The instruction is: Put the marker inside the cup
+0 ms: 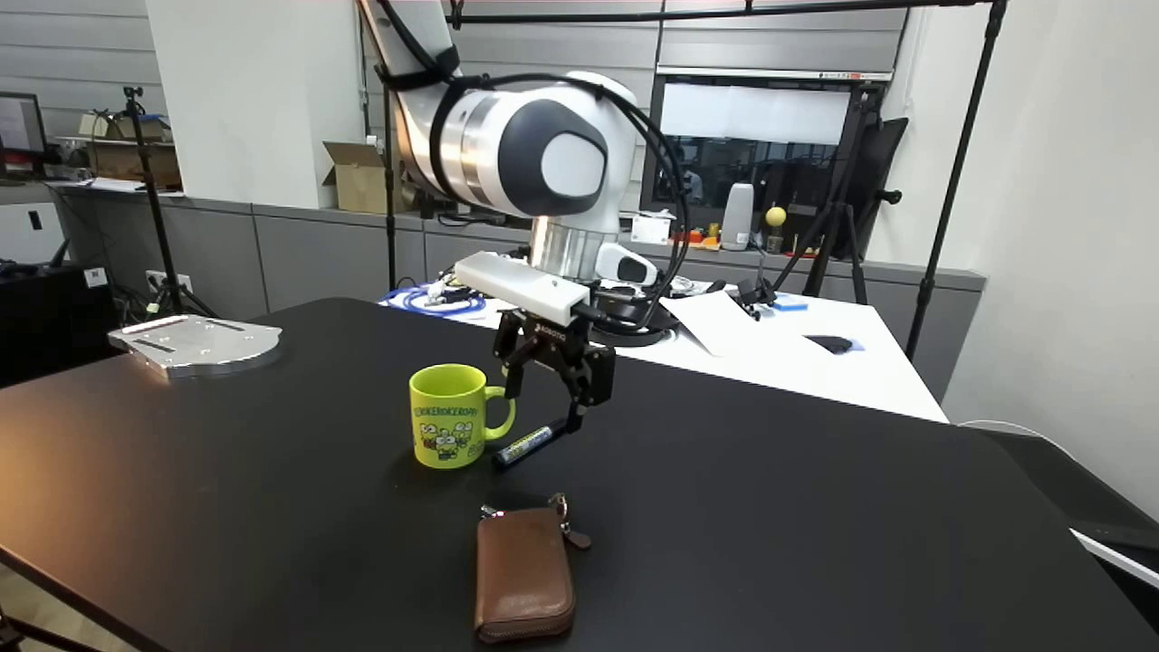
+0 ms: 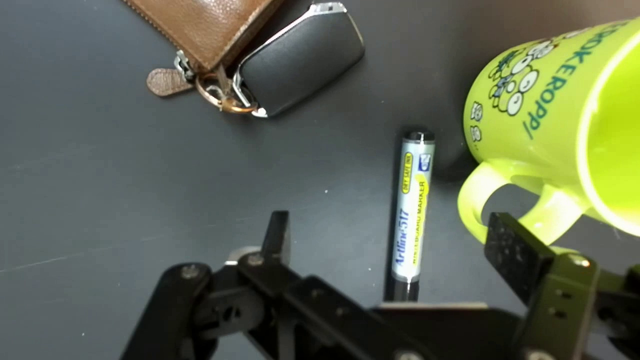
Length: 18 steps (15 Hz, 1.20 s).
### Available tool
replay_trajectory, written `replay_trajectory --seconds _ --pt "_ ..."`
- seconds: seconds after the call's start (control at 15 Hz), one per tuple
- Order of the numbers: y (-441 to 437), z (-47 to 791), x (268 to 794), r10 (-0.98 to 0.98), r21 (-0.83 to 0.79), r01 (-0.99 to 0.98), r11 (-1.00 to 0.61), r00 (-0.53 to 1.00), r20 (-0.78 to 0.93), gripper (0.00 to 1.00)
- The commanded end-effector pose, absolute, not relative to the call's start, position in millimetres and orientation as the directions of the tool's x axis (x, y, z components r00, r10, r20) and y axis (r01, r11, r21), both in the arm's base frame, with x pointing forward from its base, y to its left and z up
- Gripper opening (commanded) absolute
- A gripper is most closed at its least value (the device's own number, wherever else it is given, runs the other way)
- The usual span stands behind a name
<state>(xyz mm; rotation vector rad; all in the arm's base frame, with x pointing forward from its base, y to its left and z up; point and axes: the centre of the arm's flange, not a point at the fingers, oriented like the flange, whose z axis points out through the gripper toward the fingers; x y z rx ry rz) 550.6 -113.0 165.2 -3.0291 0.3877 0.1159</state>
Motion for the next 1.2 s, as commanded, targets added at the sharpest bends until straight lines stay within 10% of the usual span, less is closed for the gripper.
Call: replay_trajectory --seconds 0.0,1.0,1.07,1.13 --pt "-117.1 155.8 563.1 -0.300 -0.096 -0.306 -0.947 0.951 -0.073 1.00" --pt "-127.5 116.0 580.4 -0.340 -0.082 -0.354 -0.932 0.930 -0.142 1.00" --pt "-126.6 114.8 581.4 -0.337 -0.077 -0.351 -0.933 0.929 -0.149 0.97" --pt "-125.3 114.3 582.0 -0.329 -0.076 -0.344 -0.936 0.931 -0.158 0.74"
